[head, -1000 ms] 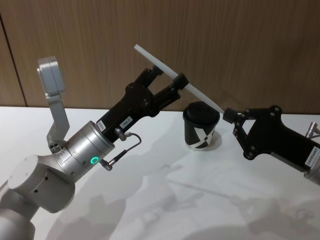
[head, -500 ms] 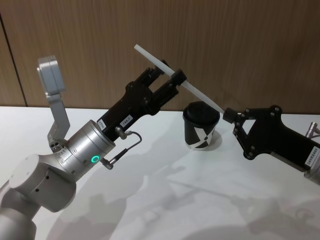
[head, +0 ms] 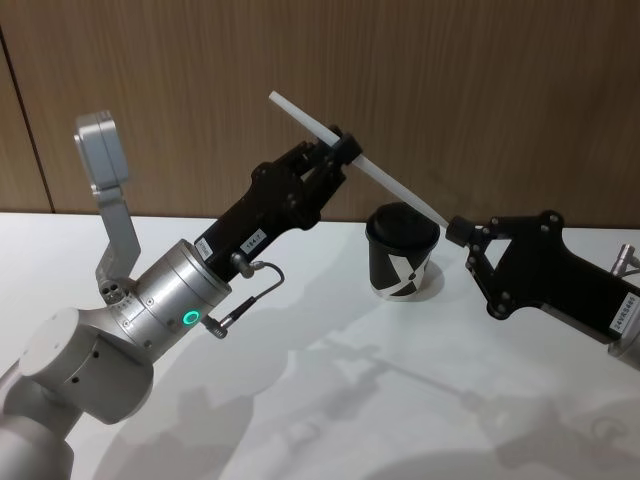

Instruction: Pick up the straw with one hand, pass it to the other hand, and insert it into the cup.

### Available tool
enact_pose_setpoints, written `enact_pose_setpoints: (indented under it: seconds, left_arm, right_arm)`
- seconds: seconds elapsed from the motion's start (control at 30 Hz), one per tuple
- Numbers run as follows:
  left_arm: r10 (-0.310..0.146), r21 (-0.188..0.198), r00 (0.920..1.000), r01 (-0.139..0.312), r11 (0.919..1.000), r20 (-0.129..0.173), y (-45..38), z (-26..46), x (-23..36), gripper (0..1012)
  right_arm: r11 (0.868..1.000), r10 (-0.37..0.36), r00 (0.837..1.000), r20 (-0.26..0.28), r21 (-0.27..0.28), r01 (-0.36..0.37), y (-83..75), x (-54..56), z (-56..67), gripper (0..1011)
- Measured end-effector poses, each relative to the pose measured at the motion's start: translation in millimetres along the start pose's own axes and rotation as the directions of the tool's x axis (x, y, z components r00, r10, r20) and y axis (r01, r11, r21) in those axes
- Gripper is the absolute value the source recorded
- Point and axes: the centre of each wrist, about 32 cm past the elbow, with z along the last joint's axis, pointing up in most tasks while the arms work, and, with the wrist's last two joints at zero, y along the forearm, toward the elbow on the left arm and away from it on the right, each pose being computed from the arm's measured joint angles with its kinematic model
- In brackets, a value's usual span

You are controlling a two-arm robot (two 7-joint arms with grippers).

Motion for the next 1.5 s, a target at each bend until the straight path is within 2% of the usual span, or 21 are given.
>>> enact_pose_setpoints:
  seconds: [0.13,0.77,0.9,1.23,1.27,1.5]
  left_arm:
    - [0.0,-0.001,1.0,0.0,1.0,0.0,-0.1,0.0,0.1,174]
    - [0.0,-0.001,1.0,0.0,1.0,-0.001,-0.1,0.1,0.3,44]
    - [0.001,-0.001,1.0,-0.001,1.0,0.0,0.0,0.2,0.3,26]
    - [0.001,-0.001,1.0,-0.001,1.0,-0.001,0.0,0.2,0.3,1]
    - [0.001,-0.001,1.0,-0.001,1.0,-0.001,0.0,0.1,0.3,1]
    - [0.002,0.004,1.0,-0.002,1.0,0.003,-0.2,0.7,0.2,1]
  right_arm:
    - [1.0,0.0,1.0,0.0,0.0,0.0,0.0,0.0,0.0,6]
    - [1.0,0.0,1.0,0.0,0.0,0.0,0.0,0.0,0.0,13]
    - [1.0,0.0,1.0,0.0,0.0,0.0,0.0,0.0,0.0,77]
    - [1.0,0.0,1.0,0.0,0.0,0.0,0.0,0.0,0.0,391]
    - [1.0,0.0,1.0,0.0,0.0,0.0,0.0,0.0,0.0,452]
    - [1.0,0.0,1.0,0.0,0.0,0.0,0.0,0.0,0.0,632]
